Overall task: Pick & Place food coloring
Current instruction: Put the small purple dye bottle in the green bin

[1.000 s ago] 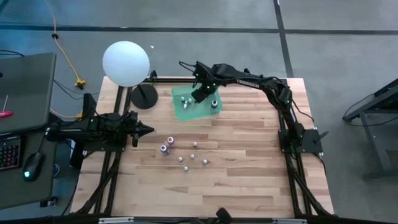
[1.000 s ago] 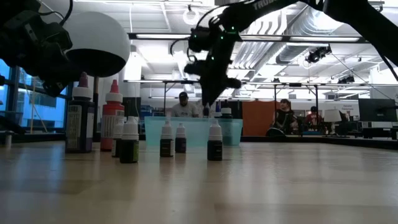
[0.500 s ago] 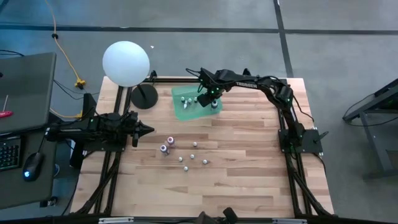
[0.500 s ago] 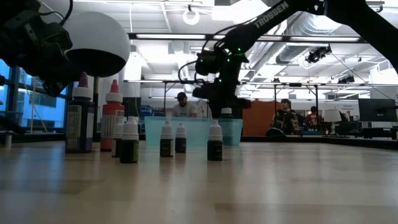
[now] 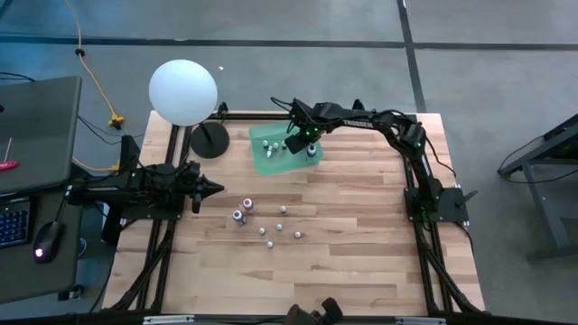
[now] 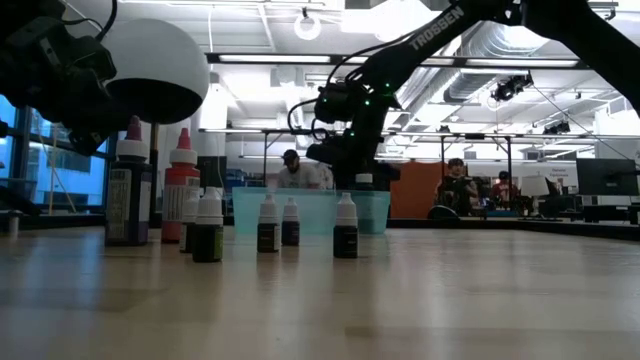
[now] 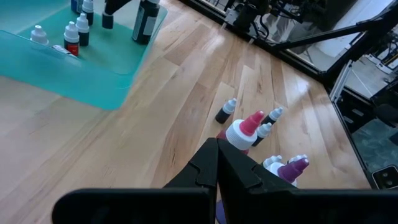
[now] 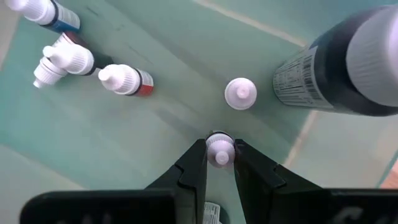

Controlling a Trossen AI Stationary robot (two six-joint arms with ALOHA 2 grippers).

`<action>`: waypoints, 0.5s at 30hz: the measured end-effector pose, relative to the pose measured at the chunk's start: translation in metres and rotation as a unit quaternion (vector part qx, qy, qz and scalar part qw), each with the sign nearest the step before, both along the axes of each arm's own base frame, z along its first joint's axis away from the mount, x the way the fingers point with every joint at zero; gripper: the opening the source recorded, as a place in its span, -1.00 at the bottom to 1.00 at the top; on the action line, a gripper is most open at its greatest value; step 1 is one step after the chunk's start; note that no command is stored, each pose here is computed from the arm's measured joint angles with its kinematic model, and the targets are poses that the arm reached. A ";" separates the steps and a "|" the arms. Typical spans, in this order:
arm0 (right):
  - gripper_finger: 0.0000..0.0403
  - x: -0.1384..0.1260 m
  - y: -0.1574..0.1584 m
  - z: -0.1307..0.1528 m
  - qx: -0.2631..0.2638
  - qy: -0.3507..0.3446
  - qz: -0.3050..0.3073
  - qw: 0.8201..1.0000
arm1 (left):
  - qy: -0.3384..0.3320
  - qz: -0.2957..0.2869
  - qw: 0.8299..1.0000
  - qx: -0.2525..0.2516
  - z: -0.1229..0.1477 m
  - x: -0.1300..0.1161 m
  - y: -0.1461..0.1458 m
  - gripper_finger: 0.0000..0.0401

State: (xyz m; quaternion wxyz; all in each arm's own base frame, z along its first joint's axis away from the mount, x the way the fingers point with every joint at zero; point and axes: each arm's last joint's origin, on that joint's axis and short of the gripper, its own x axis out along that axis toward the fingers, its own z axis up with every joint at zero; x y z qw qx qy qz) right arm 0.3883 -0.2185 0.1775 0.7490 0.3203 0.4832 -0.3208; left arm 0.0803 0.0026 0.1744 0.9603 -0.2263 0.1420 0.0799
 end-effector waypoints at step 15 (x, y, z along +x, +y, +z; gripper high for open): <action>-0.63 0.000 -0.001 0.000 -0.011 0.004 0.001 1.000 | 0.000 0.000 1.000 0.000 0.000 0.000 0.000 -1.00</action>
